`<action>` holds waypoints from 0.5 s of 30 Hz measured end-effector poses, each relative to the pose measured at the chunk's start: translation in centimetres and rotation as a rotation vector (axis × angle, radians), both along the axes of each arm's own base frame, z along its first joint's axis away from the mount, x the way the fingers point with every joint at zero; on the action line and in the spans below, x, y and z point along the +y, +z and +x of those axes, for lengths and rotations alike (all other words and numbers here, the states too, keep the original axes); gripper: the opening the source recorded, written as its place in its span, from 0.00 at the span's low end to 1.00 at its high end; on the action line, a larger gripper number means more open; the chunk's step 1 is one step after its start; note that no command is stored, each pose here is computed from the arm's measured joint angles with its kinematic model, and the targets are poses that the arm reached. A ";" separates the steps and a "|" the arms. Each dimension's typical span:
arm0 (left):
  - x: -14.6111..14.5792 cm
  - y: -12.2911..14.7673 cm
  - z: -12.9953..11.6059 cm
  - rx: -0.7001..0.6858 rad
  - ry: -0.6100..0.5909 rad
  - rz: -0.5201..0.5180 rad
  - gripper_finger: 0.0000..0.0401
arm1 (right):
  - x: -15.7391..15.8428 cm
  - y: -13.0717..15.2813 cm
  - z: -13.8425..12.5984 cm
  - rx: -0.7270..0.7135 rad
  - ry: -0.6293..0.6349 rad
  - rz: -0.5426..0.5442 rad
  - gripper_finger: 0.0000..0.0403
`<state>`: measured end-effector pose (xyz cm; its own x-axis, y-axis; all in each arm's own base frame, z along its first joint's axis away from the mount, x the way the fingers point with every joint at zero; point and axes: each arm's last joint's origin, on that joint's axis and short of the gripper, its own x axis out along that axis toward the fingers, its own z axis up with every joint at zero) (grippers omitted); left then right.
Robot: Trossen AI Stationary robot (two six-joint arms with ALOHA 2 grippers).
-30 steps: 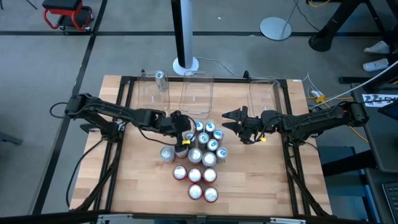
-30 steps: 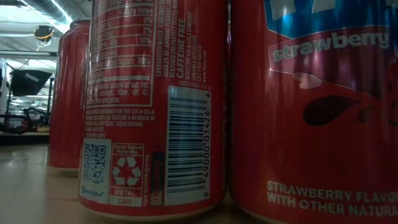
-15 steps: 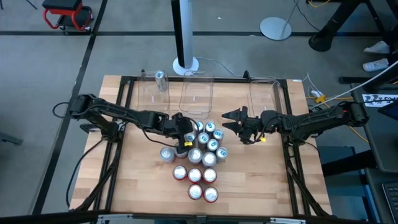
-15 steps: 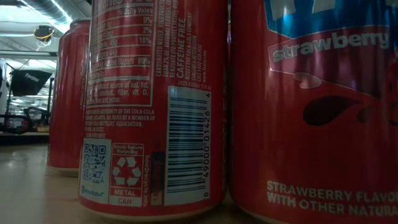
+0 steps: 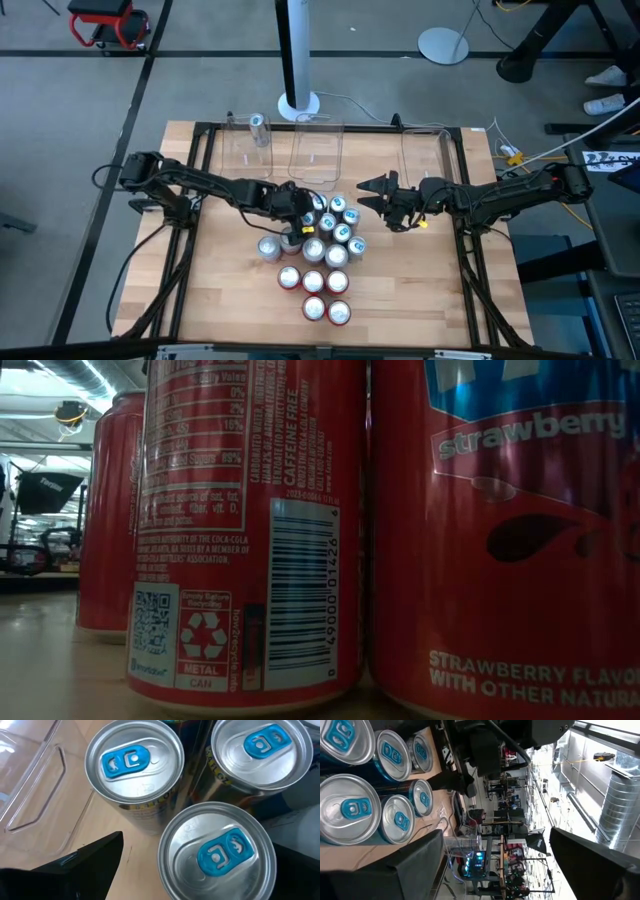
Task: Sort soda cans
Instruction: Put the blue soda can into the left transparent bin
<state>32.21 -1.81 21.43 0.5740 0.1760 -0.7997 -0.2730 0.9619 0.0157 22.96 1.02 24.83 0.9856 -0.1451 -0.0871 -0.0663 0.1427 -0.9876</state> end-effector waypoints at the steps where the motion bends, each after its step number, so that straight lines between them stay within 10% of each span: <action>1: 0.0 0.0 0.0 0.000 -0.001 0.001 0.96 | 0.0 0.0 0.0 0.000 0.000 0.000 0.91; 15: 0.0 0.0 0.1 -0.006 -0.028 0.019 0.71 | 0.0 0.0 0.0 0.000 0.000 0.000 0.91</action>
<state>32.32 -1.85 21.43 0.5834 0.1750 -0.7931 -0.2458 0.9688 0.0329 22.95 1.02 24.83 0.9855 -0.1455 -0.0869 -0.0660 0.1427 -0.9876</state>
